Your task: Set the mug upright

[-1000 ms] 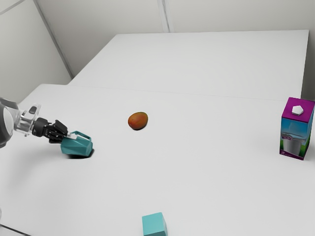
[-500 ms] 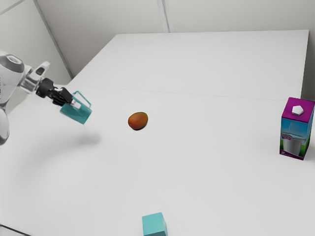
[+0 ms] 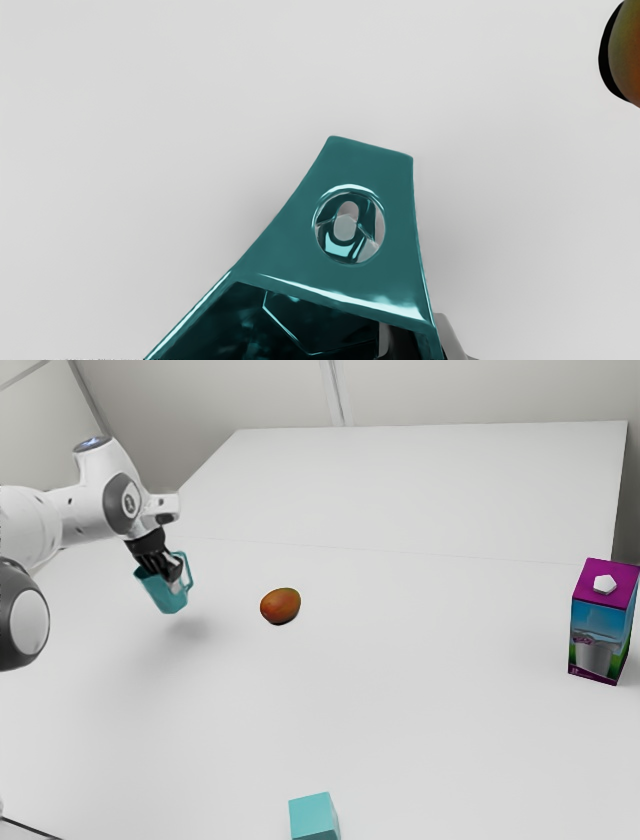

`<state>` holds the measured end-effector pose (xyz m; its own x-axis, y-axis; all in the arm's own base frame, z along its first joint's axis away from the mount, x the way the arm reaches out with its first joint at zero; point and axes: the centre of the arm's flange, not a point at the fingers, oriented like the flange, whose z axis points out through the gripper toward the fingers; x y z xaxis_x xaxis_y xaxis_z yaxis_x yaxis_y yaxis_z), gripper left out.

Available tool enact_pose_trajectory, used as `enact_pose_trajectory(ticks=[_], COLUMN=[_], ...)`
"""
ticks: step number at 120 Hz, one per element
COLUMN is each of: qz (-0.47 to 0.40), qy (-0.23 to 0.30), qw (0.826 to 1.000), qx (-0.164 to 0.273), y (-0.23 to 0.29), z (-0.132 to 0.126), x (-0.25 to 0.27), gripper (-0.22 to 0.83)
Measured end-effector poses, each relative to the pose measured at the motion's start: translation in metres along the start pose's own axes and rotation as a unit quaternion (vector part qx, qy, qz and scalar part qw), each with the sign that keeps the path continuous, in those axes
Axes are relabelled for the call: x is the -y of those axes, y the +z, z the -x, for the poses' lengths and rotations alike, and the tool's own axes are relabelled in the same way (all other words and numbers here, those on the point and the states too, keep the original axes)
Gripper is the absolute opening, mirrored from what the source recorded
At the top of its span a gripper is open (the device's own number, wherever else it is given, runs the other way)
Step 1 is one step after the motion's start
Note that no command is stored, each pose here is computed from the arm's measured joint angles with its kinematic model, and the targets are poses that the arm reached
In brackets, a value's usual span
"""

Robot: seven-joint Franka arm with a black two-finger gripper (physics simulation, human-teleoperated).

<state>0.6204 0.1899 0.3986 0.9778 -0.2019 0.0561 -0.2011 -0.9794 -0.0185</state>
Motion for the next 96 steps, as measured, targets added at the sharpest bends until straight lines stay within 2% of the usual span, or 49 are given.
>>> enact_pose_trajectory(ticks=[39,61,76,84,96], qz=[-0.012,-0.011,-0.012,-0.011,0.009], qy=[-0.072,-0.101,-0.115,-0.121,-0.130], qw=[0.997,0.995,0.993,0.992,0.990], qx=[0.017,0.012,0.003,-0.016,-0.048], y=[0.048,0.052,0.043,0.013,-0.077], z=[-0.002,-0.005,-0.006,-0.005,0.014], x=[-0.007,-0.008,-0.008,-0.007,-0.010], gripper=[-0.14,0.23,0.39,0.45,0.50])
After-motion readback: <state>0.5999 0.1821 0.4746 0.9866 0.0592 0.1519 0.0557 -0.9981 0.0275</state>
